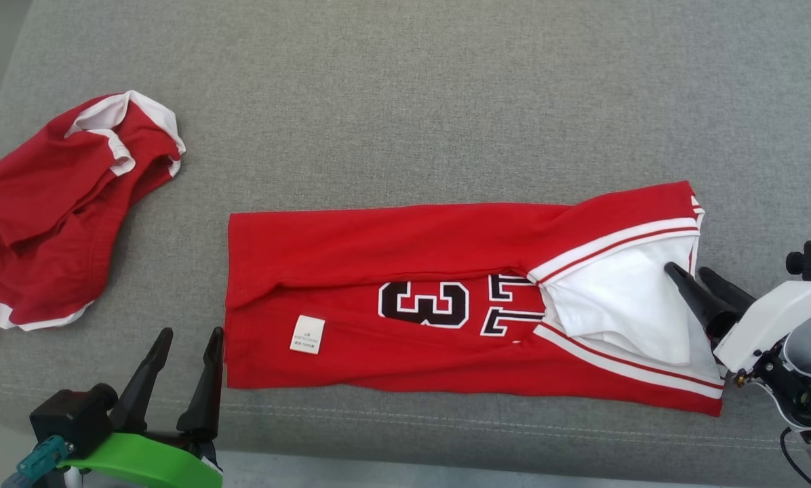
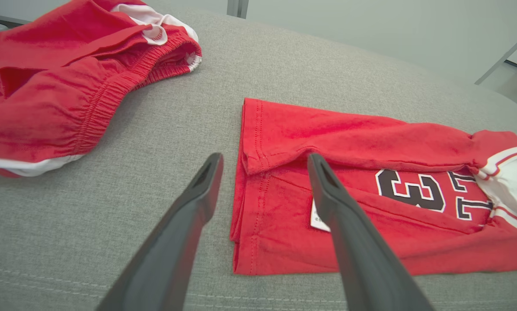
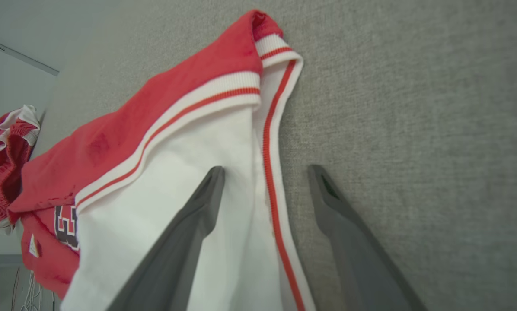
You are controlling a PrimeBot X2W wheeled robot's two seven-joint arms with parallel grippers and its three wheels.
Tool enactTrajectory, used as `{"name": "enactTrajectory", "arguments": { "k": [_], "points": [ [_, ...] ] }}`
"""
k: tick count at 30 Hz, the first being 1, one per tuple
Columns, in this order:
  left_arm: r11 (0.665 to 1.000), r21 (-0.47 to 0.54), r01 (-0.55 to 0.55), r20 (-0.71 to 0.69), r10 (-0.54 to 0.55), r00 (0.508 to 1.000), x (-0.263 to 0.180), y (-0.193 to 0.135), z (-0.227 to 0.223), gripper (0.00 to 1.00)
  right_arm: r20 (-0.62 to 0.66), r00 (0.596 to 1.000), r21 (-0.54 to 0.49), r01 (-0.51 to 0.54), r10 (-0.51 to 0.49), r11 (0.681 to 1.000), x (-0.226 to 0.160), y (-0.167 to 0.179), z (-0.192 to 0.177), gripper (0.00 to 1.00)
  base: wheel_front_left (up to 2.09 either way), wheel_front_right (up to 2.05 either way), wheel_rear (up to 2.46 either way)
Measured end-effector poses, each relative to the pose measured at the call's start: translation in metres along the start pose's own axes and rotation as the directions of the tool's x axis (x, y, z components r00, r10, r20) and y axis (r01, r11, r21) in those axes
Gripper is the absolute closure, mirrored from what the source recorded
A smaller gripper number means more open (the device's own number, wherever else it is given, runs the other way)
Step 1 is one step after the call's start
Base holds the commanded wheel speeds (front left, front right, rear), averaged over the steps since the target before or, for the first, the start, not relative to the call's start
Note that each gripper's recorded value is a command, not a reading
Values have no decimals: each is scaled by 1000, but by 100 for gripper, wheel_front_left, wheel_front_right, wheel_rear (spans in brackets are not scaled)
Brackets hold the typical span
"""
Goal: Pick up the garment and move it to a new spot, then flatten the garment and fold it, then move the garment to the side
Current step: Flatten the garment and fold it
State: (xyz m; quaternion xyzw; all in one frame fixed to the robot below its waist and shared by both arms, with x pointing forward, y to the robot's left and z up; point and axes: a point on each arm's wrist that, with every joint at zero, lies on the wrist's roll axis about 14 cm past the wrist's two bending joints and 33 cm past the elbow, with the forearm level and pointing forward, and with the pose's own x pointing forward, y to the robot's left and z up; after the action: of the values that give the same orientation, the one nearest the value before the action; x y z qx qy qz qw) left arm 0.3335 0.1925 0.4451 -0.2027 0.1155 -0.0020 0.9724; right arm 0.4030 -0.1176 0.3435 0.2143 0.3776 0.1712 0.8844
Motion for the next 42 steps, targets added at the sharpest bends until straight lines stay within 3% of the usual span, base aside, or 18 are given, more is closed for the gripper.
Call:
{"name": "enactTrajectory", "arguments": {
  "k": [6,7,8,9,10,11,12,28,42],
  "points": [
    [1000,2,-20,18,20,1000,-1,5,5,0,-61,997,76,-41,46,996,7,11,-5,0,0,0,0],
    [1000,1,-20,20,20,1000,-1,5,5,0,-69,996,78,-43,48,996,7,11,-5,11,0,0,0],
    [1000,0,-20,22,20,1000,-1,5,5,0,-76,996,82,-44,50,996,7,11,-5,16,0,0,0],
    [1000,-2,-20,24,20,1000,-1,4,6,0,-83,995,83,-46,53,995,8,12,-6,30,0,0,0],
    [1000,-4,-20,25,20,999,-1,3,6,0,-89,995,87,-46,54,995,8,12,-6,55,0,0,0],
    [1000,-6,-20,27,20,999,-1,3,6,0,-98,994,87,-45,54,995,8,12,-8,90,0,0,0],
    [1000,-7,-20,27,20,999,-1,3,6,0,-108,993,87,-47,56,995,8,12,-10,100,0,0,0],
    [1000,-21,-22,42,23,999,3,1,8,0,-94,992,89,-77,86,993,9,20,-1,100,0,0,0],
    [1000,-17,-5,35,6,999,10,-5,4,0,-46,999,80,18,-15,997,-8,-20,21,100,0,0,0]
  ]
}}
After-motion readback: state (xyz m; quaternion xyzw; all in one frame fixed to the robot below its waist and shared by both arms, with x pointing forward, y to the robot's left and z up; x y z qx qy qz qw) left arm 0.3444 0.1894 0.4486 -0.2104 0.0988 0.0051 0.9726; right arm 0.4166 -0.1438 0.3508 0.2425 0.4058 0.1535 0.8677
